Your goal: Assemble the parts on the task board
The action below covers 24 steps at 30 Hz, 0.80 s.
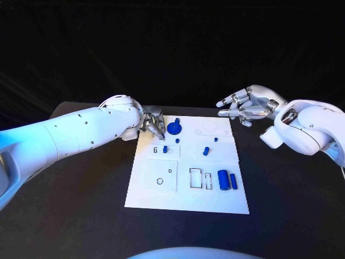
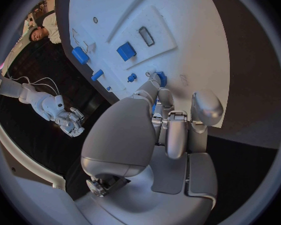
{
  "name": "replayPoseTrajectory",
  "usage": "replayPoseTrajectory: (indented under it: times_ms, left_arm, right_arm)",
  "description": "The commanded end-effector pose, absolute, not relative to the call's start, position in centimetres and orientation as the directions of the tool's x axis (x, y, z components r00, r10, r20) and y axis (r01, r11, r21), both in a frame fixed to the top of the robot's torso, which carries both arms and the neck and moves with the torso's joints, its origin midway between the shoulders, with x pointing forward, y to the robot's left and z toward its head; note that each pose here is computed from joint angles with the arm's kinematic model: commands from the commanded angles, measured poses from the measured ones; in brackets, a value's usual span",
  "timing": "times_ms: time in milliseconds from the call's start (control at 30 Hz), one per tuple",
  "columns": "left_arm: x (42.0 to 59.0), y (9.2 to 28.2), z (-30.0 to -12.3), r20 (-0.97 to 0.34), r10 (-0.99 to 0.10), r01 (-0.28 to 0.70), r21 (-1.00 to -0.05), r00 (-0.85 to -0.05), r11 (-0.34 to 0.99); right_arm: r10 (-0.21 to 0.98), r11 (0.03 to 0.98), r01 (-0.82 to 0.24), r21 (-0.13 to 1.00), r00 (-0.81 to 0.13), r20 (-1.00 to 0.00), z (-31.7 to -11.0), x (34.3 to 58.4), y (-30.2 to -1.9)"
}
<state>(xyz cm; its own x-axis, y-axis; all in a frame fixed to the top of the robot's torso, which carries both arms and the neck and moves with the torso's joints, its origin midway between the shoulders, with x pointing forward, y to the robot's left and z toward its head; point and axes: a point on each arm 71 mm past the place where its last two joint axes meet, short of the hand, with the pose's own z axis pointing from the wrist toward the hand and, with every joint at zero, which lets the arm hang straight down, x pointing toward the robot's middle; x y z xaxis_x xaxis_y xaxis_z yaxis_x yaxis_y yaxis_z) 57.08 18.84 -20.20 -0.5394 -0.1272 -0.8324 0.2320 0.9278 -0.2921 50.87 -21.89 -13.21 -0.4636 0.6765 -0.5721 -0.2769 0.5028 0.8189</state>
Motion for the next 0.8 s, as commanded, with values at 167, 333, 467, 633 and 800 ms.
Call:
replayPoseTrajectory:
  times_ms: [167, 333, 467, 633, 800]
  left_arm:
    - [56.98, 18.73, -20.41, -0.826, -0.113, 0.239, -0.287, -0.552, 0.928]
    - [56.94, 18.74, -20.46, -0.823, -0.111, 0.240, -0.287, -0.557, 0.927]
    - [56.88, 18.66, -20.49, -0.822, -0.109, 0.244, -0.289, -0.559, 0.926]
    - [56.86, 18.65, -20.51, -0.822, -0.108, 0.245, -0.289, -0.559, 0.926]
    - [56.90, 18.72, -20.50, -0.827, -0.109, 0.246, -0.286, -0.552, 0.926]
  right_arm:
    - [0.663, 0.505, -0.282, 0.816, -0.478, -0.575, -13.31, 50.76, -21.75]
    - [0.663, 0.505, -0.282, 0.816, -0.479, -0.575, -13.31, 50.76, -21.75]
    - [0.663, 0.505, -0.282, 0.816, -0.480, -0.575, -13.32, 50.76, -21.73]
    - [0.663, 0.504, -0.282, 0.816, -0.480, -0.575, -13.33, 50.75, -21.72]
    - [0.663, 0.504, -0.282, 0.816, -0.480, -0.575, -13.33, 50.75, -21.72]
